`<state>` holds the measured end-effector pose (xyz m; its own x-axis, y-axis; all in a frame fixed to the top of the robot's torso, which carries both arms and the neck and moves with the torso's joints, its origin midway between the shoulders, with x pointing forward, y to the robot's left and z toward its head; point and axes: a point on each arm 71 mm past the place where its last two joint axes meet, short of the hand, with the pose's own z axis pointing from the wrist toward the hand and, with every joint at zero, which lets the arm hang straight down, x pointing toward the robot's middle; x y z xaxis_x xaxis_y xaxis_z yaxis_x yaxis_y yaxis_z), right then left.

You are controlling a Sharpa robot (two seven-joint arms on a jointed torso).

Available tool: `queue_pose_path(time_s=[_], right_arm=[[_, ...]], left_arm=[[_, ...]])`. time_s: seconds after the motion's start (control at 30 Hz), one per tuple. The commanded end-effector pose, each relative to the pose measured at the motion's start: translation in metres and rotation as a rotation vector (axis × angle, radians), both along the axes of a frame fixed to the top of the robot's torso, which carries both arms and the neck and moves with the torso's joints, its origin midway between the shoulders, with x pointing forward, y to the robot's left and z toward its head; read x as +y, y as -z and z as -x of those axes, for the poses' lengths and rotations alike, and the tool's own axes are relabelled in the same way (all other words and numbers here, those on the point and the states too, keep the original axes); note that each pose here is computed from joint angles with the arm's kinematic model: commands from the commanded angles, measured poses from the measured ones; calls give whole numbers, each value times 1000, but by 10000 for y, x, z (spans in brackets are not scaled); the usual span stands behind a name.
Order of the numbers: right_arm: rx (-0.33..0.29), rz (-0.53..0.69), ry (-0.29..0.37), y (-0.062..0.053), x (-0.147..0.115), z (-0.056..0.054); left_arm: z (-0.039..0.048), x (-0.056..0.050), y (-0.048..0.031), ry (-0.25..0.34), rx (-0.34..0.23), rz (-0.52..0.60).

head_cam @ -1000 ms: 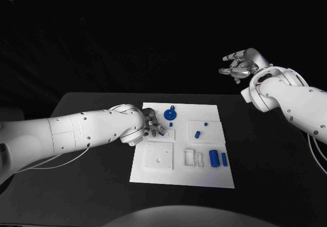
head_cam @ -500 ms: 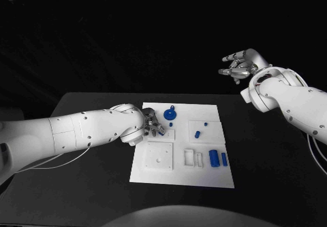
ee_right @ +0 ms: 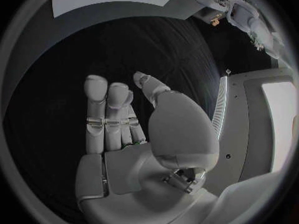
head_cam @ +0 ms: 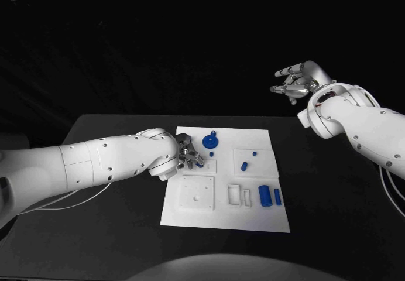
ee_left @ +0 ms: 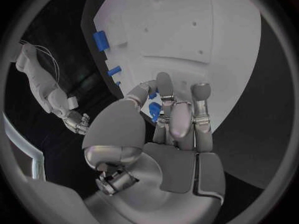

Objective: Assemble the parts on the task board

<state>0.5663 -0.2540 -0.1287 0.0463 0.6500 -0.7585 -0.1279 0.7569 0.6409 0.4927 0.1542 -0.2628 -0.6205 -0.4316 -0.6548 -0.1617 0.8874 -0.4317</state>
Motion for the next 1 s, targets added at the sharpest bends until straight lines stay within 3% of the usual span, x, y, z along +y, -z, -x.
queue_pose_path(time_s=[0.03,1.0], right_arm=[[6,12,-10,12,14,-1],[18,13,-14,57,31,-2]], left_arm=[[48,-51,40,21,53,9],[-4,-69,-47,38,61,-2]])
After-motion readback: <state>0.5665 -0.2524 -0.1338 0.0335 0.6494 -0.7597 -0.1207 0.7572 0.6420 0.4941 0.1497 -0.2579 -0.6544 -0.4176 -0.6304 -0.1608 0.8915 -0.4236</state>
